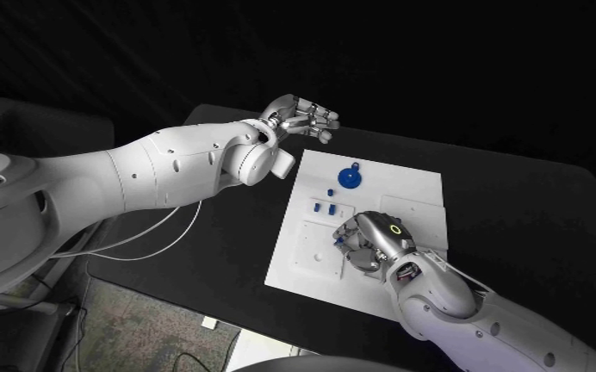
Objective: Assemble the parts on the task board
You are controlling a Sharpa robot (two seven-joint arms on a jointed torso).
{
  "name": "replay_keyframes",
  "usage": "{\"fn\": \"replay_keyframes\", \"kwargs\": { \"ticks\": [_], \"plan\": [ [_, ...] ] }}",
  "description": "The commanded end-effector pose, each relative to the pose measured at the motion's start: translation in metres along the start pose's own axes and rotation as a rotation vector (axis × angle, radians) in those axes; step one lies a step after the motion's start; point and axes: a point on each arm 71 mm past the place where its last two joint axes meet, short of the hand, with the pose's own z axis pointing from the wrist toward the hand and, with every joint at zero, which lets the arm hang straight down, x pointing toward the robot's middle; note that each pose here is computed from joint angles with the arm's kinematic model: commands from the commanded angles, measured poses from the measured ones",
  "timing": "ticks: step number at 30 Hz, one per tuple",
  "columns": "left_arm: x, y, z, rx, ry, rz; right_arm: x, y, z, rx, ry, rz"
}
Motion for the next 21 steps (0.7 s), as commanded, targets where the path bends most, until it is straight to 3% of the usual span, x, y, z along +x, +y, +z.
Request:
{"fn": "replay_keyframes", "kwargs": {
  "ticks": [1,21],
  "plan": [
    [0.002,-0.0022,0.0009,0.012,0.006,0.001,0.0029,0.0017,-0.0001,-0.005,0.02,-0.022],
    [0.004,-0.0023,0.0016,0.011,0.017,0.0,0.011,0.0015,-0.0002,0.005,0.032,-0.075]
  ]
}}
